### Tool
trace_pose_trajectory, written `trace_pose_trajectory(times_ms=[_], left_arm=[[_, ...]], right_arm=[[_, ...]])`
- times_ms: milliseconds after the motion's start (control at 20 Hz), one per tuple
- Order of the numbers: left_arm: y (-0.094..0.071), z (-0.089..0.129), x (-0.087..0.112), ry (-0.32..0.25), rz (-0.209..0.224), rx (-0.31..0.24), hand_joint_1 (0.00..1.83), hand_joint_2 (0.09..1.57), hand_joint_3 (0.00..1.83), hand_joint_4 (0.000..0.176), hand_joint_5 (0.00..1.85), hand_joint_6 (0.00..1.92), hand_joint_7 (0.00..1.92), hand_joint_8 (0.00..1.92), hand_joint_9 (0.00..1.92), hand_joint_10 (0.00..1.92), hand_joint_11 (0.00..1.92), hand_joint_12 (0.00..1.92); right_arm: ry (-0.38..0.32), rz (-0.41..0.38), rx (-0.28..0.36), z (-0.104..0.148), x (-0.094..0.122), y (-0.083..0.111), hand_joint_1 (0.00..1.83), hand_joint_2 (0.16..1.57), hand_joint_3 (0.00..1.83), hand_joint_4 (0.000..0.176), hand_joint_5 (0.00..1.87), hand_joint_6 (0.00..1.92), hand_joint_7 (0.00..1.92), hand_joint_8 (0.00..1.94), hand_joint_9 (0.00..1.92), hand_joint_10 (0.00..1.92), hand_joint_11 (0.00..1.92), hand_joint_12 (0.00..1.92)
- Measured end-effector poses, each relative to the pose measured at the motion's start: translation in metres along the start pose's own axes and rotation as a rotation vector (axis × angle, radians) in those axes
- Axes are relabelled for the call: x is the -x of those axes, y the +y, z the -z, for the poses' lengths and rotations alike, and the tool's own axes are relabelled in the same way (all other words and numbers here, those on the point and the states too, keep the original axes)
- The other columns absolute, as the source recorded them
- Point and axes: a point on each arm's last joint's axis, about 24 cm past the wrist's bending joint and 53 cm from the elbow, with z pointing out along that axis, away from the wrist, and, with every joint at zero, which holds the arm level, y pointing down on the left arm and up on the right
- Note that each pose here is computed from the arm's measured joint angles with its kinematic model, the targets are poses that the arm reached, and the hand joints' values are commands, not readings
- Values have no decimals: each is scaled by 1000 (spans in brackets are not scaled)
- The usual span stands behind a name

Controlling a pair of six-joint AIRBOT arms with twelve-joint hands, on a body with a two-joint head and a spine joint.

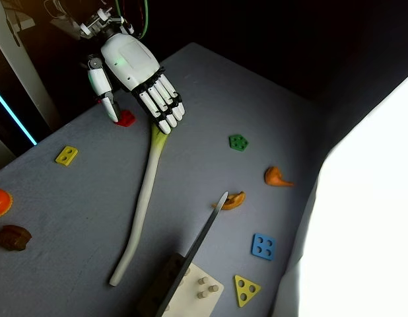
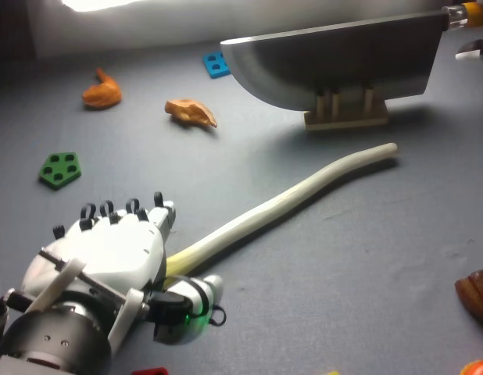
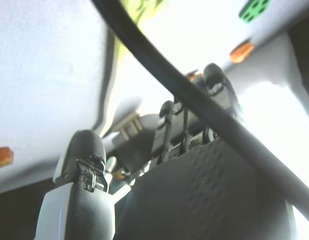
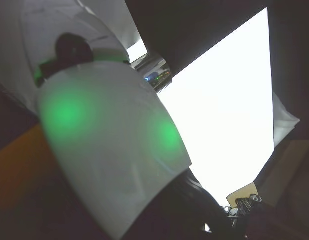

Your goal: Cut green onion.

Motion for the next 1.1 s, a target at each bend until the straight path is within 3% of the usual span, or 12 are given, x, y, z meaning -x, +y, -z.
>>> trace_pose_trajectory(times_ms=[200,400,500,550,600,700,750,800,900,1000,1050,1100], left_arm=[[3,-3,-1,-12,-7,-5,421,1304,0,23,116,13,118,4,81,5,0,251],[8,-4,-3,-13,-14,-1,318,1343,0,28,19,4,21,3,30,5,0,135],[8,-5,-2,-18,-16,-7,330,1339,0,30,16,3,21,3,40,8,0,140],[8,-5,-2,-18,-15,-7,321,1339,0,36,33,5,46,5,78,15,0,223],[8,-5,-1,-19,-15,-6,332,1337,0,36,38,4,51,3,87,13,0,270],[7,-5,-2,-20,-17,-10,337,1332,0,35,37,2,46,0,80,6,0,276],[7,-6,-2,-20,-17,-10,339,1332,0,37,45,4,41,0,88,7,0,303],[6,-7,-4,-17,-17,-11,359,1323,0,43,62,8,46,2,95,8,0,321],[6,-7,-5,-15,-19,-13,372,1320,0,45,57,4,36,3,83,4,0,237],[5,-7,-8,-10,-23,-17,371,1316,0,43,58,1,46,2,86,2,0,214],[5,-7,-9,-5,-23,-18,358,1324,1,45,42,0,24,0,72,0,0,181],[6,-7,-11,-2,-26,-17,338,1324,1,47,40,0,25,1,75,2,0,227]], right_arm=[[-2,6,-8,1,-3,-3,1177,1031,0,0,0,0,0,0,0,0,0,0],[1,3,-11,1,-6,-5,1165,1024,0,0,64,27,56,22,10,4,0,0],[-9,0,-19,3,-5,-8,1202,1004,0,0,257,179,316,65,161,72,3,8],[-11,4,-22,3,-5,-9,1206,995,0,0,197,600,409,195,243,294,0,543],[-10,9,-24,3,-5,-10,1218,974,0,0,151,985,434,491,275,700,0,1079],[-12,8,-24,3,-5,-10,1246,965,0,0,68,1455,244,1223,233,1234,0,1533],[-12,8,-25,3,-4,-10,1227,1003,11,0,244,1590,317,1498,274,1552,47,1817],[-13,6,-24,3,-4,-10,1231,1016,12,0,322,1689,329,1676,273,1776,153,1900],[-14,6,-23,3,-4,-9,1288,1030,12,0,435,1866,397,1899,382,1905,358,1920],[-14,6,-22,3,-4,-9,1327,1029,7,0,444,1883,523,1939,546,1920,490,1921],[-14,5,-23,3,-4,-9,1171,1077,170,0,737,1434,714,1941,739,1921,638,1921],[-16,5,-23,3,-4,-9,1154,1057,212,0,843,1275,825,1941,858,1921,757,1921]])
